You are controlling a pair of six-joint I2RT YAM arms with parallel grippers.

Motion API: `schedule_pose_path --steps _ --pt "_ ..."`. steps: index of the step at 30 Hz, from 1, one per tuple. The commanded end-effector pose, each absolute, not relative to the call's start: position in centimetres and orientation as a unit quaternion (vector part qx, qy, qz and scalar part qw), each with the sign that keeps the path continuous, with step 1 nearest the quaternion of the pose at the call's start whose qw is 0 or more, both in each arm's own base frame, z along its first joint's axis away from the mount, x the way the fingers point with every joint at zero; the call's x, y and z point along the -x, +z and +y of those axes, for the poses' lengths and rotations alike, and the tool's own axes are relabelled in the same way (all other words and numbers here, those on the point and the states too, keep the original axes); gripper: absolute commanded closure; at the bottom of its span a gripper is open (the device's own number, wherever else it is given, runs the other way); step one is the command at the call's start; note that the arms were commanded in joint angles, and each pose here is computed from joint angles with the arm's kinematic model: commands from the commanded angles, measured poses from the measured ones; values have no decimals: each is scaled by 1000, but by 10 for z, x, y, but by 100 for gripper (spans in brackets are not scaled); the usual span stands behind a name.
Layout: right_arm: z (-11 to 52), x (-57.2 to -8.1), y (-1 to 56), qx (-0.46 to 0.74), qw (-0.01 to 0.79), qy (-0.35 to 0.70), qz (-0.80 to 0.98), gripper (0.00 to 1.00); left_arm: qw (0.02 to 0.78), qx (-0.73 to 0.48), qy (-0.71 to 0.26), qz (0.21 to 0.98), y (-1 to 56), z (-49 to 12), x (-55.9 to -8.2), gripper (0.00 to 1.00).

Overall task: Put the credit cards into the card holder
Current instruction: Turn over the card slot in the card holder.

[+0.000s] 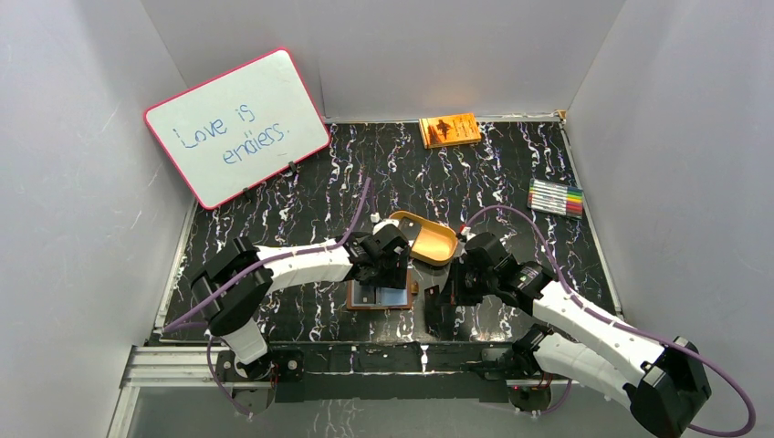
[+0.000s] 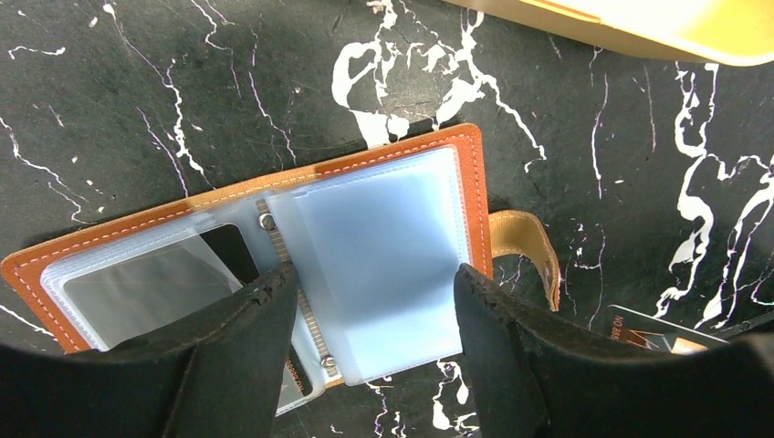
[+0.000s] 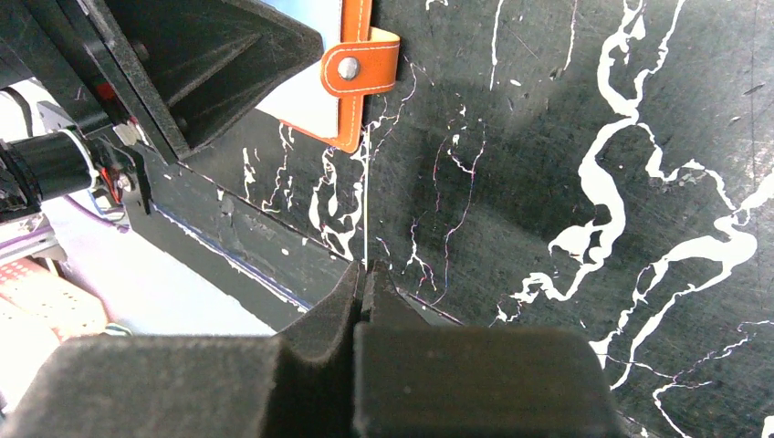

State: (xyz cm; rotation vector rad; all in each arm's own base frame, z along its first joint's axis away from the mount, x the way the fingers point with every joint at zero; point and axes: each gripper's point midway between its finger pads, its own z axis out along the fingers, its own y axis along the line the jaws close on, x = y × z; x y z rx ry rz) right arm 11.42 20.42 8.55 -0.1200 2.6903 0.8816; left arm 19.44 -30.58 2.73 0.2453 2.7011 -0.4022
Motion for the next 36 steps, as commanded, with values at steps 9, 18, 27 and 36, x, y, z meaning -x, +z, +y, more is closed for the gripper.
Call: schedule_pose_path --steps 9,18,27,36 --pt "219 -124 112 62 181 341 920 100 165 -100 -51 980 -14 -267 -180 51" --pt "219 -125 110 65 181 339 921 100 154 -116 -5 981 -34 -249 -172 44" --pt "213 -129 110 56 198 324 923 100 183 -154 63 969 -35 -245 -177 41" --pt "201 -135 117 45 231 307 922 100 173 -174 123 962 -50 -233 -168 57"
